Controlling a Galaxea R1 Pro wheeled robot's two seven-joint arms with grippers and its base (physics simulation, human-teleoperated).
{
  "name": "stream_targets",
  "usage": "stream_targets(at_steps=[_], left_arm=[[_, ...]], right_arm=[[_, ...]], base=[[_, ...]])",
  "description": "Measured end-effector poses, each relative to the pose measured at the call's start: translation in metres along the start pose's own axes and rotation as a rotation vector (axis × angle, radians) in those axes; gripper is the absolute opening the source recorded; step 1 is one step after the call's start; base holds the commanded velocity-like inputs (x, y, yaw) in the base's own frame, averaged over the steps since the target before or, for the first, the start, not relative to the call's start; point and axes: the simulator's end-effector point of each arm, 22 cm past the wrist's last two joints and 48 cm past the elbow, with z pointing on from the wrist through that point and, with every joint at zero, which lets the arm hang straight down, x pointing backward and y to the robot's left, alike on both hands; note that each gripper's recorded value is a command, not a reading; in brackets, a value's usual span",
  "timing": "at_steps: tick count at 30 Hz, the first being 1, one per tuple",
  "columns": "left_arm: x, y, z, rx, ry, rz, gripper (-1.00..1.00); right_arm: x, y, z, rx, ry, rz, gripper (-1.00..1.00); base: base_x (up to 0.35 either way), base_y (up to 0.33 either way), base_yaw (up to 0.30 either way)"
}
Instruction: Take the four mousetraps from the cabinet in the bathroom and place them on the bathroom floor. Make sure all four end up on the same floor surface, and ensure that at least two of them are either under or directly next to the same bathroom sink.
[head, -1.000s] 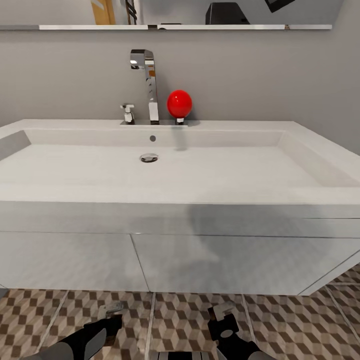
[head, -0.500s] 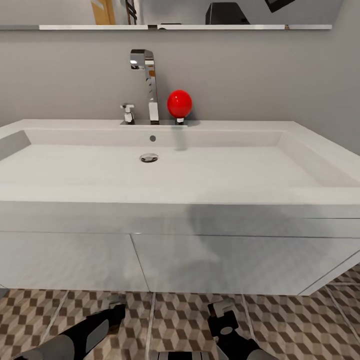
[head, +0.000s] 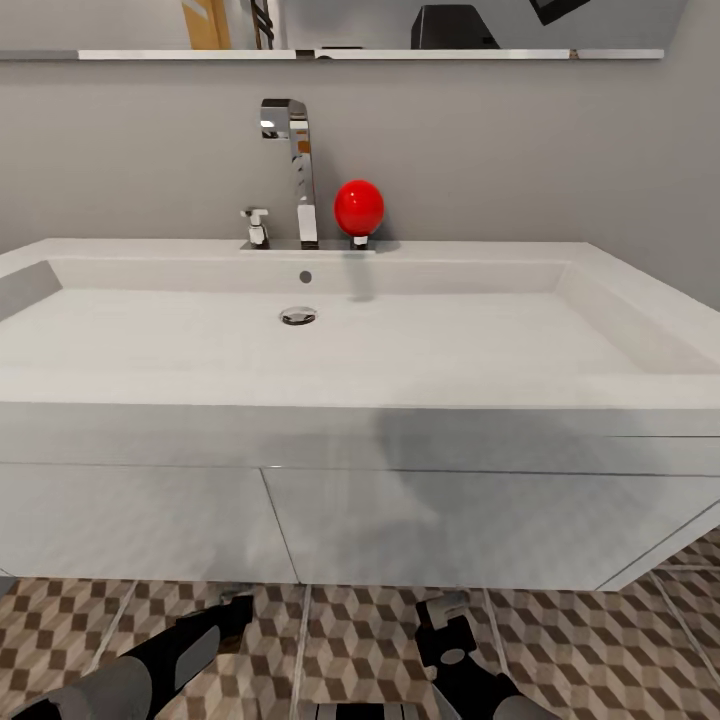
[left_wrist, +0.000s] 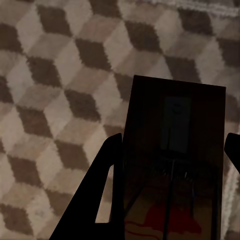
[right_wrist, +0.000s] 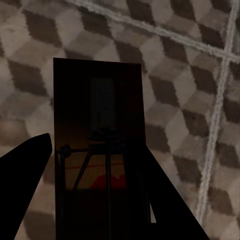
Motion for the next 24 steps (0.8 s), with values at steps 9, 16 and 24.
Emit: stream_targets(at_steps=[9,16,24], left_arm=[[-0.003,0.004,0.000,-0.007,-0.008,-0.002,-1.00],[-0.011,0.008,0.000,-0.011,-0.018,-0.004,-1.00],[-0.016,0.009,0.000,-0.011,-0.024,-0.004,-1.00]], right_arm=[[-0.019,-0.006,0.002,0.010,-0.034,0.007,-1.00],[-0.033,-0.010,0.003,0.017,-0.053,0.010,-1.00],[-0.053,-0.016,0.005,0.025,-0.079,0.015,-1.00]], base=[[0.000,0.000,0.000],[0.000,0.000,0.000],[0.000,0.000,0.000]])
